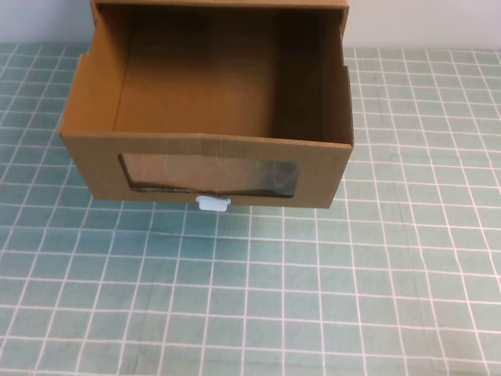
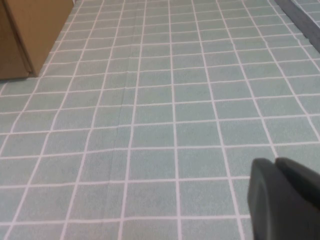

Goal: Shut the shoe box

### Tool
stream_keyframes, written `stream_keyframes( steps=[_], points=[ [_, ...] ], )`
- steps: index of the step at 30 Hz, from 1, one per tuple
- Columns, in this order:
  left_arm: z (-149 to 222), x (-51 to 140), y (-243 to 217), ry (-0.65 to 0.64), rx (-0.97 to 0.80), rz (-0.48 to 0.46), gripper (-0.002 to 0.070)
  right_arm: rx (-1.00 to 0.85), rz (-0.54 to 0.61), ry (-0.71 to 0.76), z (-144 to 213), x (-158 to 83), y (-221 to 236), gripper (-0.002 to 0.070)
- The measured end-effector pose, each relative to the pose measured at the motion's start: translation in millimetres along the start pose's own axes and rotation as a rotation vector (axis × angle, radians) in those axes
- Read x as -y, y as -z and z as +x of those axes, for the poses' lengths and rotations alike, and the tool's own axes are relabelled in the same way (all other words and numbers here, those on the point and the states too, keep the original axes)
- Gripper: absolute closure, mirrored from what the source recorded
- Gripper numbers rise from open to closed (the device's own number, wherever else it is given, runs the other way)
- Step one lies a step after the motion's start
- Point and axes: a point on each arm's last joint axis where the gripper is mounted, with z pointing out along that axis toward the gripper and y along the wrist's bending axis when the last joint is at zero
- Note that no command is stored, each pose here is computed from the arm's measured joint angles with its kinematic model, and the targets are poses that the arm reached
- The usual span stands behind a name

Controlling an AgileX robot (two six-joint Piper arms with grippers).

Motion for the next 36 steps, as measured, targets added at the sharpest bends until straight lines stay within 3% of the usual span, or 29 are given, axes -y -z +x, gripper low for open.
stream_keyframes(
  steps=[36],
  points=[
    [-1.7,0.1,0.0,0.040,0.018,0.001,0.0680,0.000,0.007,0.018,0.0,0.6,0.0,0.0690]
  ],
)
